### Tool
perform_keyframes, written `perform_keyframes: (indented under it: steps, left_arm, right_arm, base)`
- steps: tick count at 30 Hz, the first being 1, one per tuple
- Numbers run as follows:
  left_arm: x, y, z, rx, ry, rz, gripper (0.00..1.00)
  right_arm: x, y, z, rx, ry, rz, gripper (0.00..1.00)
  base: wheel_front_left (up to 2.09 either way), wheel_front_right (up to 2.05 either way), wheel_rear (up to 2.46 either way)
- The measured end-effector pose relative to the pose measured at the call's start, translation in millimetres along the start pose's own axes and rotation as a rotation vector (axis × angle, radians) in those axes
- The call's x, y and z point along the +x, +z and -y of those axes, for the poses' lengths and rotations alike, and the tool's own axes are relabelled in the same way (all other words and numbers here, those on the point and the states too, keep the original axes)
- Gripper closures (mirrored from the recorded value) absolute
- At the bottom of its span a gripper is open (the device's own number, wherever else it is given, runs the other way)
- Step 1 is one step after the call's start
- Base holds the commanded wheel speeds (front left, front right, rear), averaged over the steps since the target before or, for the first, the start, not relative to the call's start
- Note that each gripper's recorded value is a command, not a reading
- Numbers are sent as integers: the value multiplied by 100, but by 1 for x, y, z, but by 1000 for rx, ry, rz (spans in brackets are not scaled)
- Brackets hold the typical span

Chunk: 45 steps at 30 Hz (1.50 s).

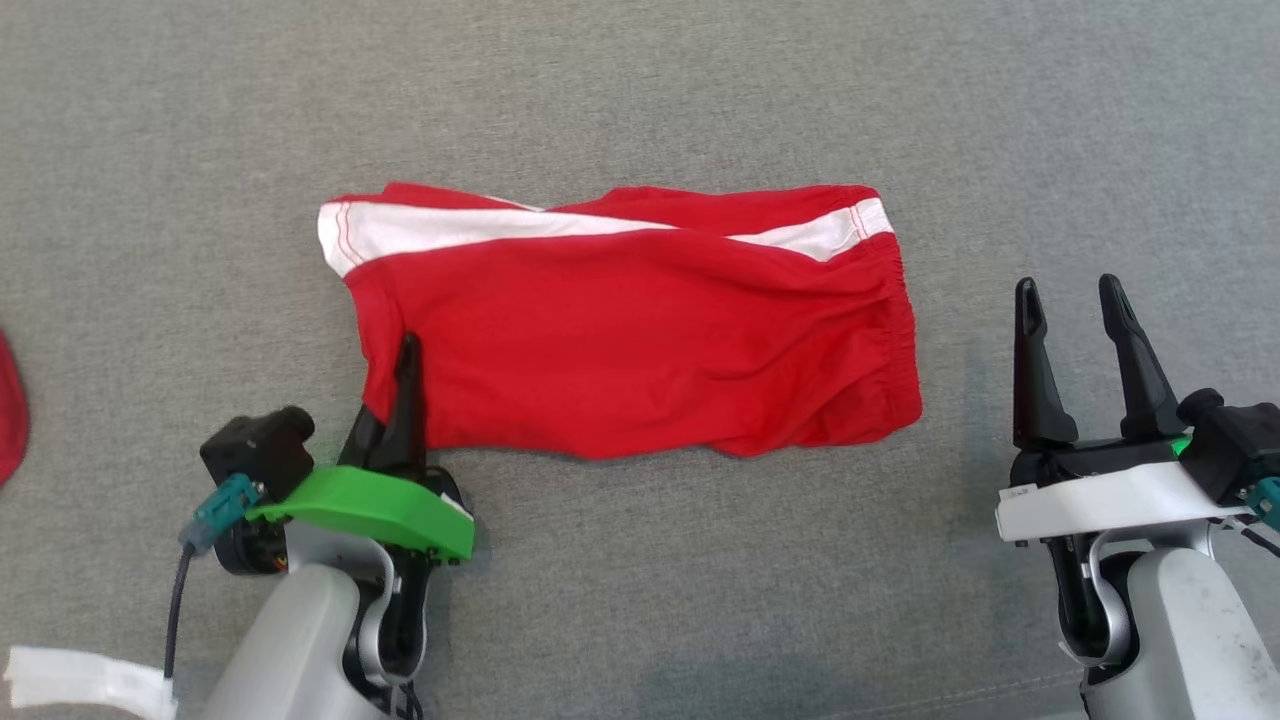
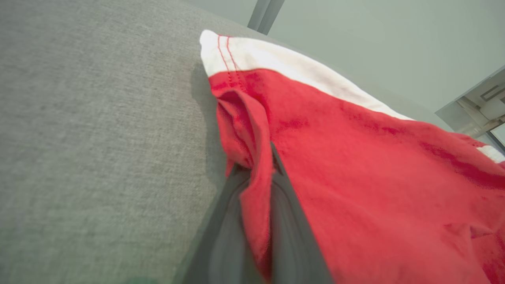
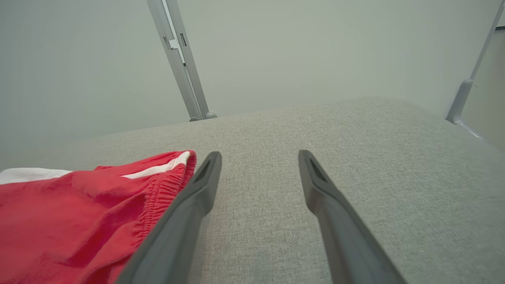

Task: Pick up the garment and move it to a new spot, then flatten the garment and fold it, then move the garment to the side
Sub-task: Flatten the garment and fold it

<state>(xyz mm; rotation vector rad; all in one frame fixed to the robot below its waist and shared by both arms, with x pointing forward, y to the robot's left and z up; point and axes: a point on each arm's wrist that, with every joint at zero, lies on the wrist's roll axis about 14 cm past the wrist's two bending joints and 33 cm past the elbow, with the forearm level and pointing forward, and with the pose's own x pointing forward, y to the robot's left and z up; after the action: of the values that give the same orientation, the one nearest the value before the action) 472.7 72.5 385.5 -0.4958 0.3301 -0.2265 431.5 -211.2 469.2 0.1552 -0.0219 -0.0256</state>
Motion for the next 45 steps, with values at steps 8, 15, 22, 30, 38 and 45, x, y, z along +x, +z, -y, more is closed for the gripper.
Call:
perform_keyframes:
  steps: [8, 15, 22, 30, 38, 45]
  left_arm:
    - [-48, 3, -9, 18, 92, 24, 0]
    - [-57, 37, -14, 169, 119, 125, 0]
    - [-58, 91, -7, 401, 112, 293, 0]
    - [-71, 120, -4, 481, 124, 375, 0]
    - [-82, 122, -9, 462, 151, 378, 0]
    - [-86, 121, -14, 452, 169, 374, 0]
  right_arm:
    - [14, -9, -22, 11, 75, -16, 0]
    - [17, -5, -31, 13, 106, -5, 0]
    - [13, 6, -22, -35, 91, 12, 0]
    - [6, 12, -18, -71, 90, 3, 0]
    - [8, 8, -22, -54, 106, -19, 0]
    - [20, -27, -51, 18, 198, -129, 0]
  base:
    - [0, 0, 0]
    - [0, 0, 0]
    - [0, 0, 0]
    - [0, 0, 0]
    - [0, 0, 0]
    - [0, 0, 0]
